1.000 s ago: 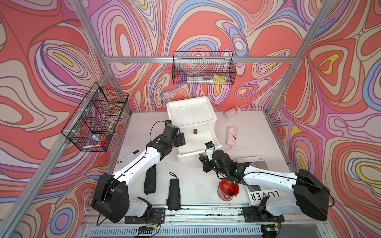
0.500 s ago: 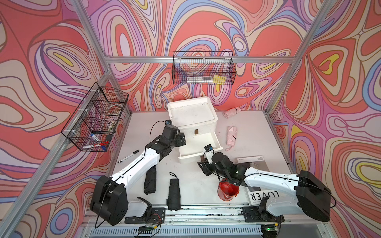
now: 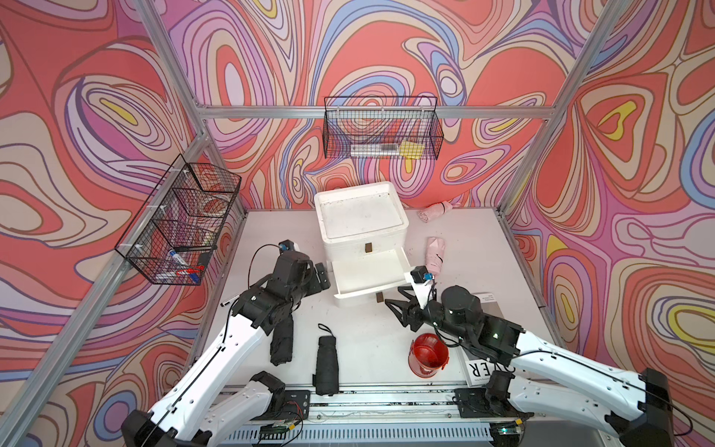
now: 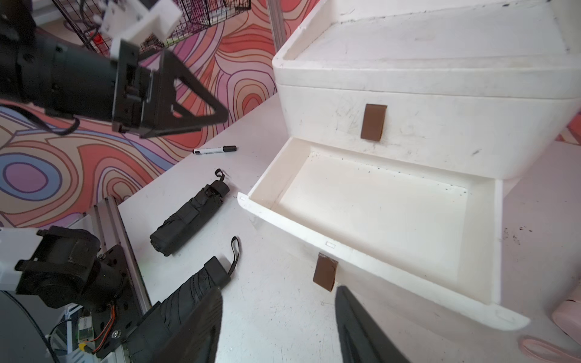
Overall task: Place the umbrella in the drawer by color
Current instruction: Pick up the umbrella from the center of the board.
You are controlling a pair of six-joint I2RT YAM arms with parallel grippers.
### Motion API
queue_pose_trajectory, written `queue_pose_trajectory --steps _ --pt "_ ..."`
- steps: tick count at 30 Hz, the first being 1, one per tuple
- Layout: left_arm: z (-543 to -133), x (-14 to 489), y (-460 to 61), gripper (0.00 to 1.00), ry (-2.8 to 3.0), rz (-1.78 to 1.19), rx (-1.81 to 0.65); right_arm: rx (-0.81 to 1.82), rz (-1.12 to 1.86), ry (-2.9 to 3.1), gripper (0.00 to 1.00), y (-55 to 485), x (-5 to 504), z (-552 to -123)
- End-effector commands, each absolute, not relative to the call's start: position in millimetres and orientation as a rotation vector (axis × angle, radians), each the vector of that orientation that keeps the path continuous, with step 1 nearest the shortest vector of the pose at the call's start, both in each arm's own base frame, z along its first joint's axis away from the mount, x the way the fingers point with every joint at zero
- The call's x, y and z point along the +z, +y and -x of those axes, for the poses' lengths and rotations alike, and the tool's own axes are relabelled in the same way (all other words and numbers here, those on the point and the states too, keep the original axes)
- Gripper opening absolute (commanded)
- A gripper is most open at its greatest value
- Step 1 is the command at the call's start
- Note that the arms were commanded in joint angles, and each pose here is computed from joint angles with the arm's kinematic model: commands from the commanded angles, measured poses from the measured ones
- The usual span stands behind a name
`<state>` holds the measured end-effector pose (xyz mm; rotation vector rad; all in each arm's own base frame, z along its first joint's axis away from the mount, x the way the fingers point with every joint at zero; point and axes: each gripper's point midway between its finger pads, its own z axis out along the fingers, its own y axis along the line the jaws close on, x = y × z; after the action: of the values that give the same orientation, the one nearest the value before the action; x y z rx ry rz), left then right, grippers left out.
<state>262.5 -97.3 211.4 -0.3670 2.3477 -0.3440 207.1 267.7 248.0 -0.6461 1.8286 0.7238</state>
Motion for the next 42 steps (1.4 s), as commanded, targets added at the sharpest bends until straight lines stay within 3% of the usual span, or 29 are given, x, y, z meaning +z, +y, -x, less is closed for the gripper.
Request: queue_pose_trajectory --steps 1,7,20,30,32,34,35,42 --pt "-205 153 -78 0.91 2.572 0.48 -0.217 0.656 0.652 1.822 0.64 257 231 -207" --pt "-160 102 -90 0.9 2.711 0.491 -0.163 0.735 0.678 1.815 0.64 264 231 -198" --pt "-137 39 -128 0.87 2.908 0.103 0.314 0.747 0.705 1.814 0.66 268 226 -196" --pt "-124 -9 -153 0.73 2.984 0.092 0.056 0.653 0.681 1.834 0.66 263 221 -208" --pt "-128 -8 -156 0.63 2.969 0.064 0.039 0.638 0.677 1.834 0.66 262 224 -210" --pt "-137 -2 -163 0.41 2.931 -0.002 0.009 0.613 0.67 1.829 0.66 259 229 -213" --pt "-142 2 -167 0.35 2.909 -0.031 0.001 0.599 0.665 1.825 0.66 258 231 -214" --pt "-168 34 -190 0.18 2.773 -0.111 -0.101 0.549 0.559 1.818 0.66 241 245 -221"
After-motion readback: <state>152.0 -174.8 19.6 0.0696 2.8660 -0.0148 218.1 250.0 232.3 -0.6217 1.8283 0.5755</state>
